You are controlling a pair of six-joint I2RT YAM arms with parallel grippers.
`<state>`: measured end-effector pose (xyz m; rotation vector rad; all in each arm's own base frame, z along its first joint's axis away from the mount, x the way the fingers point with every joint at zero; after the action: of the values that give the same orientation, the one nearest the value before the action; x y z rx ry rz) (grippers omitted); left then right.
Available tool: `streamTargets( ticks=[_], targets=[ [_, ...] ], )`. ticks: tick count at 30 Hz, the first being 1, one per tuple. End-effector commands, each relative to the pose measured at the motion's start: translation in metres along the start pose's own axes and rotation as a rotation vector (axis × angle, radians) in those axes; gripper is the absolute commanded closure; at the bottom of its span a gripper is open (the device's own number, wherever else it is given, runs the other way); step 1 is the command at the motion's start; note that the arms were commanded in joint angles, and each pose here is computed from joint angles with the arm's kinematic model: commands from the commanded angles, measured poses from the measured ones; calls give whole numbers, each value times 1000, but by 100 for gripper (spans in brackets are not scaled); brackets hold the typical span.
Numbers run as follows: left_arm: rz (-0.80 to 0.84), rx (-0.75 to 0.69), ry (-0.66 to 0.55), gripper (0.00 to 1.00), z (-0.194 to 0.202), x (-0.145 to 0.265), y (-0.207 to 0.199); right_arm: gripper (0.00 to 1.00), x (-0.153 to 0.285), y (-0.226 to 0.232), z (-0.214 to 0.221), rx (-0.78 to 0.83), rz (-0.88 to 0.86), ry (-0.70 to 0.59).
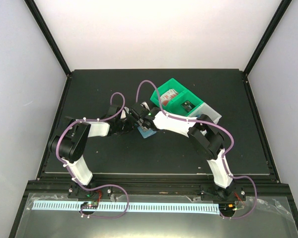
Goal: Put the credit cards into the card holder
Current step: Close the card holder at the center of the board.
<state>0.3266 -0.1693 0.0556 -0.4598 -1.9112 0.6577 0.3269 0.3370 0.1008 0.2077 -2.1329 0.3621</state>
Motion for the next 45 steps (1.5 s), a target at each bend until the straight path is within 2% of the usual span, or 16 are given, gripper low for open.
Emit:
streamTargets(
  ticks=[1,12,29,45],
  targets=[
    [-148,86,179,73,49,-9,41,99,12,-2,-14,-33,-30,-42],
    [-132,87,181,73,49,-9,39,99,5,7,-8,-100,-287,32],
    [-127,86,190,75,51,-12,39,99,0,16,-7,-97,-373,53],
    [-132,84,187,75,50,-12,40,99,-7,16,2,-51,-349,108]
  ],
)
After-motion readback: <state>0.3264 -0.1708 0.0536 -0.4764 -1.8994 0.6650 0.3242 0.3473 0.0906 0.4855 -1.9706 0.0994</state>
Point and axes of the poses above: each gripper's point midway between its finger pads, its own x axis back along the fingers, its own y axis along the line the jaws close on, z = x × y, the point moved 5 cm from there along x, back along the fingers, and after that the axes turned 9 degrees about -x, right-handed, at the moved point
